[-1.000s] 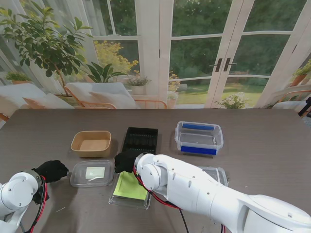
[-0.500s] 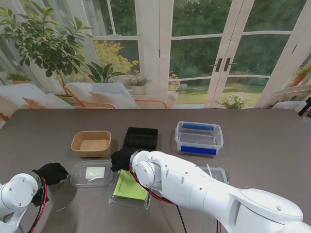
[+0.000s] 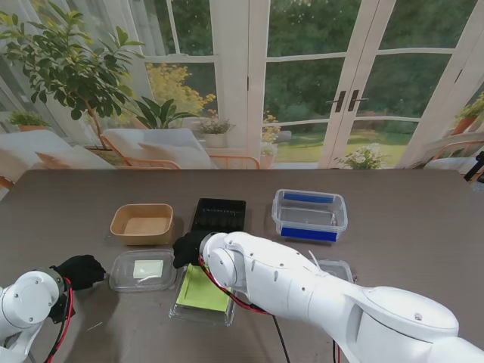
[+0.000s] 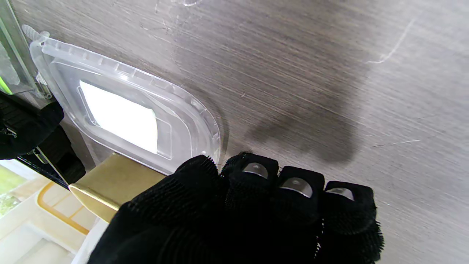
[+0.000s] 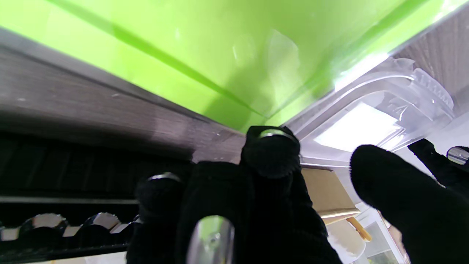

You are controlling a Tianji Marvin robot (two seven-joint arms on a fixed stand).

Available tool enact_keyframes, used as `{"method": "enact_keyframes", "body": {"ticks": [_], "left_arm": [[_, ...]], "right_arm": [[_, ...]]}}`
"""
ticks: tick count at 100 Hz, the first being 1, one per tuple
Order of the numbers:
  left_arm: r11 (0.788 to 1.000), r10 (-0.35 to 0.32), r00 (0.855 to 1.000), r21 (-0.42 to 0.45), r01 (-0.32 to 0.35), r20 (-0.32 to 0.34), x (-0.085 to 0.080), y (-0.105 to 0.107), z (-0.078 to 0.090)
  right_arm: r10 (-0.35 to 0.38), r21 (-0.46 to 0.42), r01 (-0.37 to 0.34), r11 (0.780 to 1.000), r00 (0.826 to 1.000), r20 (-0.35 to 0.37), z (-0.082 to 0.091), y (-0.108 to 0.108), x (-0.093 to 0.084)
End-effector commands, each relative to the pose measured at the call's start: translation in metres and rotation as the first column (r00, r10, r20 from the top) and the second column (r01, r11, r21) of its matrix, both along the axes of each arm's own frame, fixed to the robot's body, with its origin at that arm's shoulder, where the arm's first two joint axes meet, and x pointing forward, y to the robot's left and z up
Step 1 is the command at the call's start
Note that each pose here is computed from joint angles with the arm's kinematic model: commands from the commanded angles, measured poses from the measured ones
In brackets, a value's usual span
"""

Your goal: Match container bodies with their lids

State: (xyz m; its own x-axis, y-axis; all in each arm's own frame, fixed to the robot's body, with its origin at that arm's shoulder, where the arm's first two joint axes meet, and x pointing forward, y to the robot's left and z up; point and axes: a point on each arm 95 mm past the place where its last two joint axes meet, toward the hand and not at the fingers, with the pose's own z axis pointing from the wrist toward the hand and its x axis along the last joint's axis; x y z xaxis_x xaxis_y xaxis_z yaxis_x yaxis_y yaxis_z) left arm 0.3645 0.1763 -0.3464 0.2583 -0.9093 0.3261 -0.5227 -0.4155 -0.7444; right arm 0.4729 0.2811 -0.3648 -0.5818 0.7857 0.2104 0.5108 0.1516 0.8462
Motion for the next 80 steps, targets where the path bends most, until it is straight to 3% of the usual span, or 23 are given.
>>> {"method": "enact_keyframes", "body": {"ticks": [1, 80], "left_arm": [[1.0, -0.006, 1.0, -0.012, 0.006, -0.019, -0.002, -0.002, -0.002], [0.998, -0.019, 0.999, -0.057, 0.016, -0.036, 0.0, -0.013, -0.017]], "right_arm": [[0.017, -0.006, -0.017, 1.0, 1.0, -0.019, -0.004, 0.004, -0.005], [0.026, -0.003, -0.026, 1.0, 0.998, -0.064, -0.013, 0.009, -0.012]]}}
